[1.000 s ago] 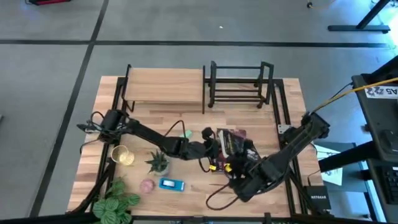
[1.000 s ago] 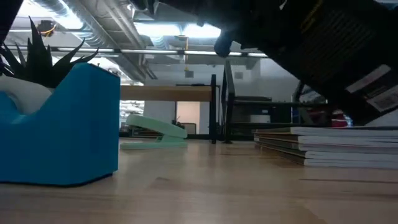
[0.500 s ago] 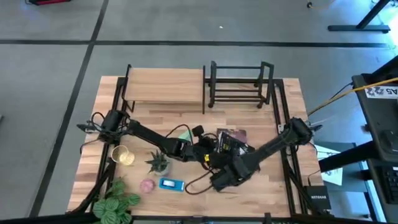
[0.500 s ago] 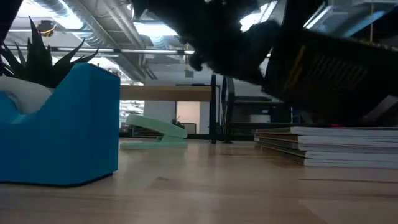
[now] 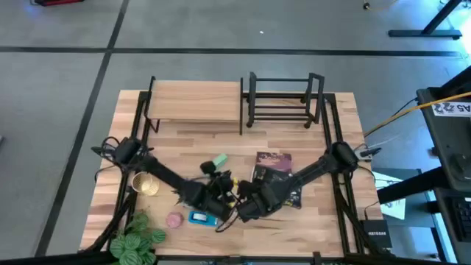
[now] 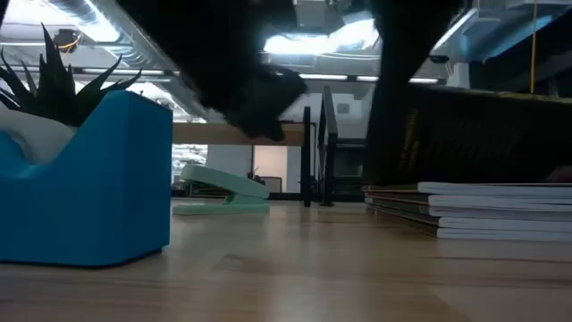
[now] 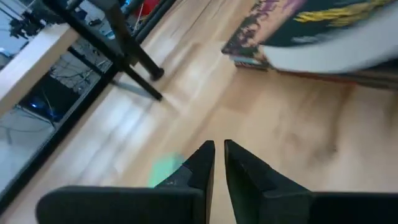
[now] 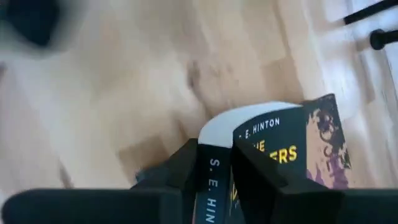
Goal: Stock shelves
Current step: Remove the black book from the bookshelf
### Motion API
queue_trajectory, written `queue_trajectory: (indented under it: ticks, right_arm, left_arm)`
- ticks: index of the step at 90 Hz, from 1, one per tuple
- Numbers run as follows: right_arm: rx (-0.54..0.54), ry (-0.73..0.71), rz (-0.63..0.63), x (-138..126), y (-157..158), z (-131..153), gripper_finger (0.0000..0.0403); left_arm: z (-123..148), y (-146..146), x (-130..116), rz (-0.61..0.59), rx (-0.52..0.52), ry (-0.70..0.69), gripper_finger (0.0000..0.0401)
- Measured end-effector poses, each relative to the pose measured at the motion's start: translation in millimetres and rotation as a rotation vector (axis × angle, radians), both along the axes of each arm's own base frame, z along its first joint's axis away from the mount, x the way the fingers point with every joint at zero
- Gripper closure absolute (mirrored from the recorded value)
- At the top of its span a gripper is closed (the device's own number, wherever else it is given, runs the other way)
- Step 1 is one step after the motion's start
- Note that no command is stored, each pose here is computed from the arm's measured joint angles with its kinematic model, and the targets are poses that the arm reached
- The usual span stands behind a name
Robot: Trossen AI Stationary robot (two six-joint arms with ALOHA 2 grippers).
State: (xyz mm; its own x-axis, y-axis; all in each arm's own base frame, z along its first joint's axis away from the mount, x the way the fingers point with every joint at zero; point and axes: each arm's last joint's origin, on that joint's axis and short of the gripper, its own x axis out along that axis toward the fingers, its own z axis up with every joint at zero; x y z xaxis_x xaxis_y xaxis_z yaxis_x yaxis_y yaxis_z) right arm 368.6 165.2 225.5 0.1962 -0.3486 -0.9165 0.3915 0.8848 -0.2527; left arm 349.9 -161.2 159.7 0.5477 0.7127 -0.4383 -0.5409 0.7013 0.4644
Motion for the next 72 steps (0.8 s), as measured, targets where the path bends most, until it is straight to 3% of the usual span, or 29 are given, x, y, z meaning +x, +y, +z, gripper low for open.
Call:
queue_trajectory:
  ticks: [20,34,59,72]
  right_arm:
    - [0.057,-0.013,-0.154,14,-28,-5,0.0320]
    - [0.027,-0.016,-0.129,18,-37,-4,0.0302]
    - [-0.007,0.012,0.019,9,-32,11,0.0176]
    - [-0.070,0.184,0.070,-23,-21,25,0.0127]
  left_arm:
    - [0,-20,-13,-0.008,-0.011,-0.067,0.0380]
    - [0,-21,-14,-0.008,-0.013,-0.068,0.0380]
    - [0,-21,-14,-0.011,-0.016,-0.067,0.0380]
    - [-2,-19,-9,-0.037,-0.097,-0.021,0.0380]
